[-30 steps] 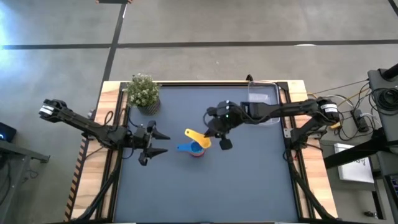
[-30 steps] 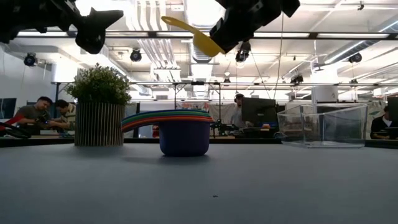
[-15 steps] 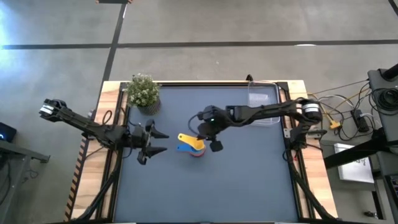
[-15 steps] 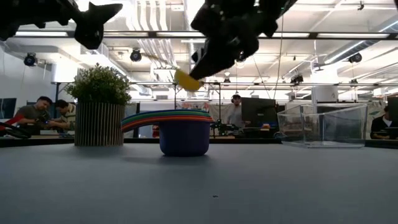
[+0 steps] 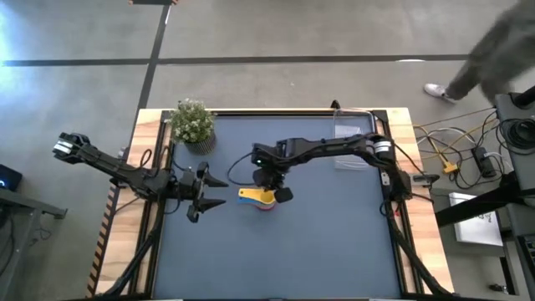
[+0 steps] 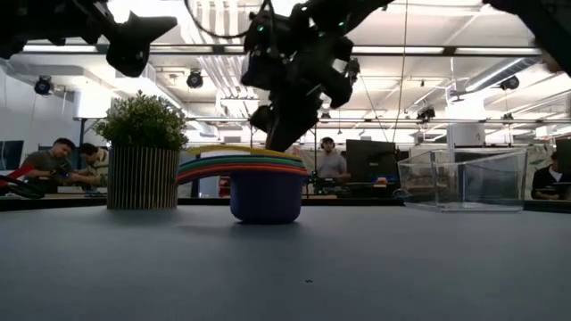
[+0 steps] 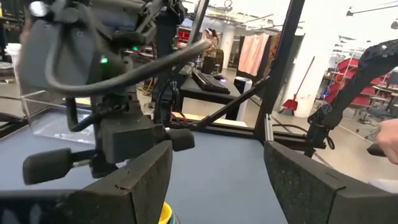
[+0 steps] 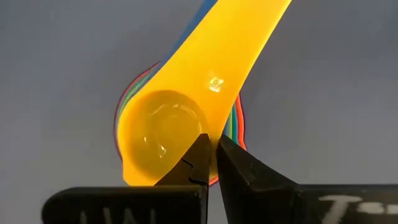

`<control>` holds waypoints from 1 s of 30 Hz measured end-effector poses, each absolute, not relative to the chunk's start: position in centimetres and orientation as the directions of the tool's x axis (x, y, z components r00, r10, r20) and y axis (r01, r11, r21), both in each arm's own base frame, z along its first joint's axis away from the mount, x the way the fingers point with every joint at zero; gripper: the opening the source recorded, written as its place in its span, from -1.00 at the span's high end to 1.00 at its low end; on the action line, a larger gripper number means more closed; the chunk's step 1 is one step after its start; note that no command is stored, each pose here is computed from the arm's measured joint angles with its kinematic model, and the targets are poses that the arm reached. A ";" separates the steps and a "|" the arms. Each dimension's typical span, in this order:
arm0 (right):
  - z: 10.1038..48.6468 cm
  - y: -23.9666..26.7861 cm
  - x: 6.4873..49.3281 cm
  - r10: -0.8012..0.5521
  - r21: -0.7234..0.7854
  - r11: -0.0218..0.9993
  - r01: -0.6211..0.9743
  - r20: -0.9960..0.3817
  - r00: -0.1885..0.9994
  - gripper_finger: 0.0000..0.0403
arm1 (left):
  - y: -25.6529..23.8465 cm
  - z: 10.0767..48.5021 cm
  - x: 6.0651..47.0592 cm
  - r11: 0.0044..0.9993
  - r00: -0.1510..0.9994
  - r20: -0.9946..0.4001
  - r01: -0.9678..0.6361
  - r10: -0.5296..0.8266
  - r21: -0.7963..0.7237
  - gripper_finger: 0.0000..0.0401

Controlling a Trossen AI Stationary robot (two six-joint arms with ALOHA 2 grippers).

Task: Nest measuring cups in basket
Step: Stack the yellow measuring cup on top of the blue measuring cup, then put the stacked measuring cups into the transparent bin

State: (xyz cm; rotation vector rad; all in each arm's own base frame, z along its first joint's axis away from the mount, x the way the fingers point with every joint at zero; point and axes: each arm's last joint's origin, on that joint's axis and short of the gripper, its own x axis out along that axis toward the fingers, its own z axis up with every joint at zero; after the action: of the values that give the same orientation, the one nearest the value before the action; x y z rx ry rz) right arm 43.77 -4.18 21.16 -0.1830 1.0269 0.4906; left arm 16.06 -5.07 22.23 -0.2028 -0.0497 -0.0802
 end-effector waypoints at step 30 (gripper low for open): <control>26.1 -3.4 41.7 0.384 0.149 0.881 -0.450 -0.781 0.493 0.74 | -5.2 21.3 16.5 0.977 0.997 -0.015 0.071 -0.075 -0.199 -0.18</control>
State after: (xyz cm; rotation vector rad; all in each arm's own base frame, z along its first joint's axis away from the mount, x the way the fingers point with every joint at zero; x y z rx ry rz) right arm 41.67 -3.40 26.11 -0.0786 0.9262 0.5063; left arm 16.49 -5.23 21.29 -0.1997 0.0229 -0.0736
